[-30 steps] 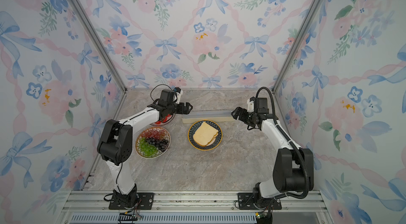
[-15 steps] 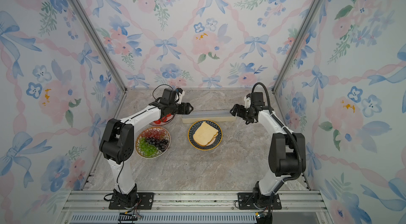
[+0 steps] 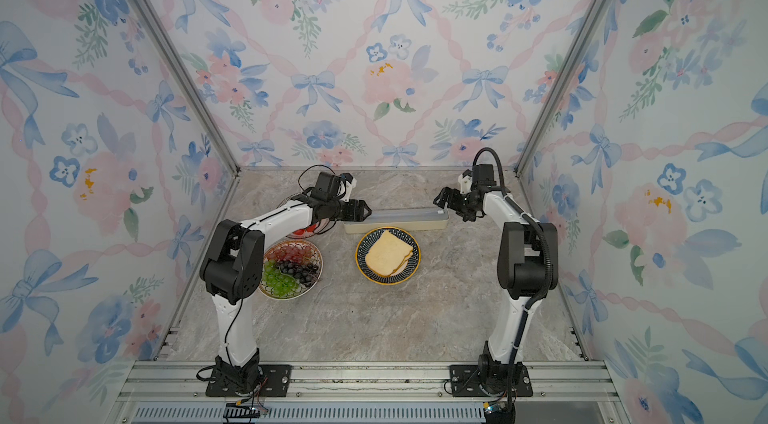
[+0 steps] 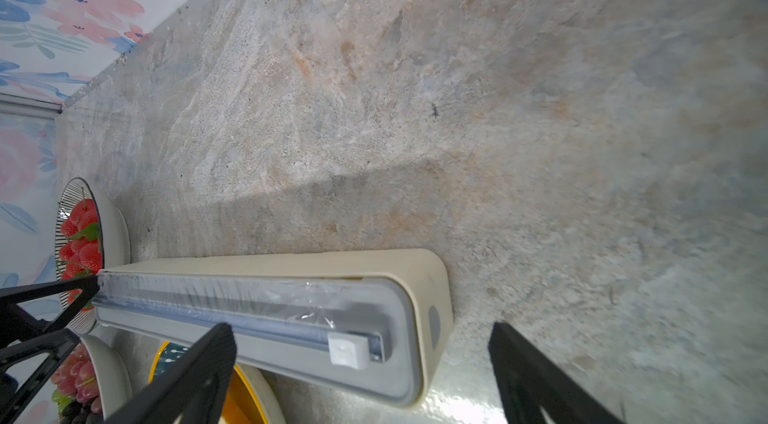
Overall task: Wrap the plate with plastic wrap
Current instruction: Pull the plastic wrap from the plastic wrap cutting box.
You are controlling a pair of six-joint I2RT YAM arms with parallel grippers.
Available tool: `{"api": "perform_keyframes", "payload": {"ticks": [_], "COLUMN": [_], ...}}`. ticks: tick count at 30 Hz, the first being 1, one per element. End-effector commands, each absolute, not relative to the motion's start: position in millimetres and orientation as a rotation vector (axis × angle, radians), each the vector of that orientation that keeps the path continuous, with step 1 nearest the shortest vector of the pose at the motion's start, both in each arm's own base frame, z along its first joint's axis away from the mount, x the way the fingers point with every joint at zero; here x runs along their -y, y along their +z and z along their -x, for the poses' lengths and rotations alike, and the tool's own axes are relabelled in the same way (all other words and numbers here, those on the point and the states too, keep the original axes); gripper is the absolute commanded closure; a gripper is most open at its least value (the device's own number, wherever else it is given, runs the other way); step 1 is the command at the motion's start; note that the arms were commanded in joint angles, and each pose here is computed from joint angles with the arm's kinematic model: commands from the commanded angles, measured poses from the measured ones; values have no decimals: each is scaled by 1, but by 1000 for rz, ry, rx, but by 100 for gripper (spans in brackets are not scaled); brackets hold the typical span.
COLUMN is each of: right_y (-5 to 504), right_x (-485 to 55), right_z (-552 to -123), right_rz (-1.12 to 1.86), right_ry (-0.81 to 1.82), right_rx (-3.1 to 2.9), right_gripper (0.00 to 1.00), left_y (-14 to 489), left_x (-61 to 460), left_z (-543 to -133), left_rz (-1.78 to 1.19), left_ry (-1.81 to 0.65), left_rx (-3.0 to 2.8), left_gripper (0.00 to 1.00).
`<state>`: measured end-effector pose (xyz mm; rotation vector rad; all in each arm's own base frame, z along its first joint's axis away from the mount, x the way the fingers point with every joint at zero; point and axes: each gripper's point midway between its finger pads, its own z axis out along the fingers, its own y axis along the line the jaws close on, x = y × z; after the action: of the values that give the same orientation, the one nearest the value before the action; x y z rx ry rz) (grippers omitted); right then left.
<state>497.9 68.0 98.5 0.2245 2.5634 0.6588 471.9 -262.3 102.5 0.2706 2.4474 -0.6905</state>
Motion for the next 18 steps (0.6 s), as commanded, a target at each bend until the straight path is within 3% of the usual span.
{"api": "perform_keyframes", "payload": {"ticks": [1, 18], "right_y": [89, 77], "right_x": [-72, -115], "right_z": [-497, -488], "right_rz": [-197, -59], "right_ry": [685, 864], "right_rx": [-2610, -2660], "right_gripper": [3, 3], "left_y": [87, 80], "left_x": [275, 325], "left_z": [-466, -455], "left_rz": [-291, -431], "left_ry": [-729, -921], "left_rx": [-2491, -2490], "left_gripper": [21, 24]}}
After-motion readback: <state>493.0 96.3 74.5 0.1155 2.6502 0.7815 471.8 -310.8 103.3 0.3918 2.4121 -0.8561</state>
